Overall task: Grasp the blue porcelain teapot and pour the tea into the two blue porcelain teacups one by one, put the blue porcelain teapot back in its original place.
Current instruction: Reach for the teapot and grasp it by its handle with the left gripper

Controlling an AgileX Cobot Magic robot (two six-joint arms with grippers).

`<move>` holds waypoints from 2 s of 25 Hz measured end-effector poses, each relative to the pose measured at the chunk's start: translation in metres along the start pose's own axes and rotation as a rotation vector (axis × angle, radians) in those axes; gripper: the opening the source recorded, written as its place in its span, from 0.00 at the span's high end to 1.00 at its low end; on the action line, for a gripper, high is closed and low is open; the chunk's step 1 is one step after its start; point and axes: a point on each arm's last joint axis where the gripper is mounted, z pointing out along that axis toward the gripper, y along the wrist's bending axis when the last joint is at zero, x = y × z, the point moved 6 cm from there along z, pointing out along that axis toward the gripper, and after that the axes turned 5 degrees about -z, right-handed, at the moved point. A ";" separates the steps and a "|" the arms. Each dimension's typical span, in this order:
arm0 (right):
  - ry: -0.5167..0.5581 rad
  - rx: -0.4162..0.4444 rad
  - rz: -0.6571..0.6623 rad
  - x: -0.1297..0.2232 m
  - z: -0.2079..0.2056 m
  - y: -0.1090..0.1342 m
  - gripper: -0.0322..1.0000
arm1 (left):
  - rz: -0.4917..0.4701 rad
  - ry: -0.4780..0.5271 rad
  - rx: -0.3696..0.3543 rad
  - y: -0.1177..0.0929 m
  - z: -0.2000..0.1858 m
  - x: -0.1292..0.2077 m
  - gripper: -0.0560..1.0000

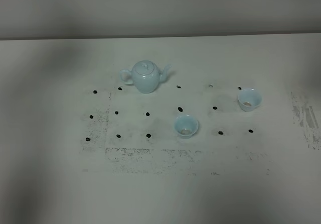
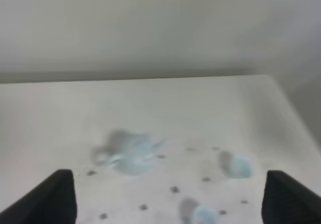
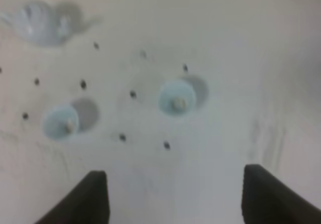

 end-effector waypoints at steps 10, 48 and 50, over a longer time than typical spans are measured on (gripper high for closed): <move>-0.293 0.139 -0.035 0.097 -0.062 0.036 0.44 | 0.000 0.019 -0.197 0.019 -0.012 0.006 0.26; -0.396 0.265 -0.089 0.232 -0.033 0.040 0.47 | 0.004 0.020 -0.214 0.022 -0.013 0.006 0.26; -0.397 0.265 -0.093 0.232 -0.033 0.040 0.48 | 0.004 0.020 -0.214 0.022 -0.013 0.006 0.26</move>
